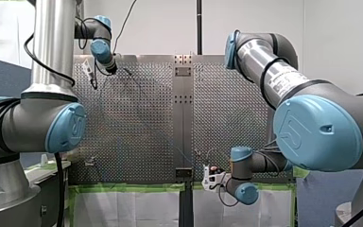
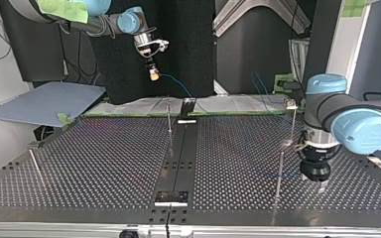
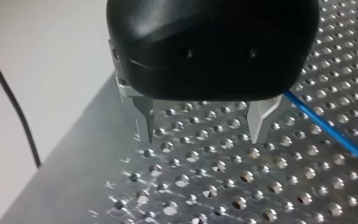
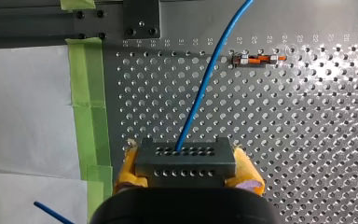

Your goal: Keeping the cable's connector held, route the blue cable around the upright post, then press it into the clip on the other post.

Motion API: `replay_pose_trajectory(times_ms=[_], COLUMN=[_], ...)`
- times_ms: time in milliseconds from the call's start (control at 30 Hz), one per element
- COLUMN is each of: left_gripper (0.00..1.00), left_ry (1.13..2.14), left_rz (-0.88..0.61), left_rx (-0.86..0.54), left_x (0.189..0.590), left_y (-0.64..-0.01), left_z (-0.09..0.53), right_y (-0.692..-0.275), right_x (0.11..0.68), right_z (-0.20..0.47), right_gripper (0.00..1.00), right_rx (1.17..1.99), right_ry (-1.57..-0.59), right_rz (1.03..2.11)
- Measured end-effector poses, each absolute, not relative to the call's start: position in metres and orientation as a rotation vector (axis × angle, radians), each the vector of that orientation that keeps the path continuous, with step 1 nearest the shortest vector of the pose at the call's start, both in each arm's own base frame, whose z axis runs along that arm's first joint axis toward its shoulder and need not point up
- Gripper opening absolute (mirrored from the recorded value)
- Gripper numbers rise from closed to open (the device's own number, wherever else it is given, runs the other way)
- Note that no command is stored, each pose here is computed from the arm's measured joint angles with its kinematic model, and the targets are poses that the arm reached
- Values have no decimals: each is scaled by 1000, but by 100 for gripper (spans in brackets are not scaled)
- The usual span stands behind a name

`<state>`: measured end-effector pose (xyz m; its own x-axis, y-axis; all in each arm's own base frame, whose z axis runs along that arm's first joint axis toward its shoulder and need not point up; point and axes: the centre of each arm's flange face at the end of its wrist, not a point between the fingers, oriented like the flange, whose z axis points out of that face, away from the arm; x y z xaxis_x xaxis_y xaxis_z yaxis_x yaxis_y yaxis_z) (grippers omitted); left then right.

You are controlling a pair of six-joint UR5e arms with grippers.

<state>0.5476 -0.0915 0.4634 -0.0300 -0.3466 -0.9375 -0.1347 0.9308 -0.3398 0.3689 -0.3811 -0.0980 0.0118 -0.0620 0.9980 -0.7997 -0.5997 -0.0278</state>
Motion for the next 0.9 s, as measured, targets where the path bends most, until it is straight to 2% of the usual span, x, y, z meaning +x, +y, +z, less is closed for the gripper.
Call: replay_pose_trajectory(times_ms=[367, 900], left_gripper=[100, 100], left_ry=[1632, 1599], left_rz=[-179, -209], left_rx=[-354, -347], left_x=[559, 576], left_y=[-92, -98], left_z=[450, 461], right_y=[-381, -380], right_x=[370, 370], right_z=[-98, -98], right_gripper=[0, 0], right_rx=[1719, 1721], right_ry=[-879, -878], right_rz=[1651, 1653])
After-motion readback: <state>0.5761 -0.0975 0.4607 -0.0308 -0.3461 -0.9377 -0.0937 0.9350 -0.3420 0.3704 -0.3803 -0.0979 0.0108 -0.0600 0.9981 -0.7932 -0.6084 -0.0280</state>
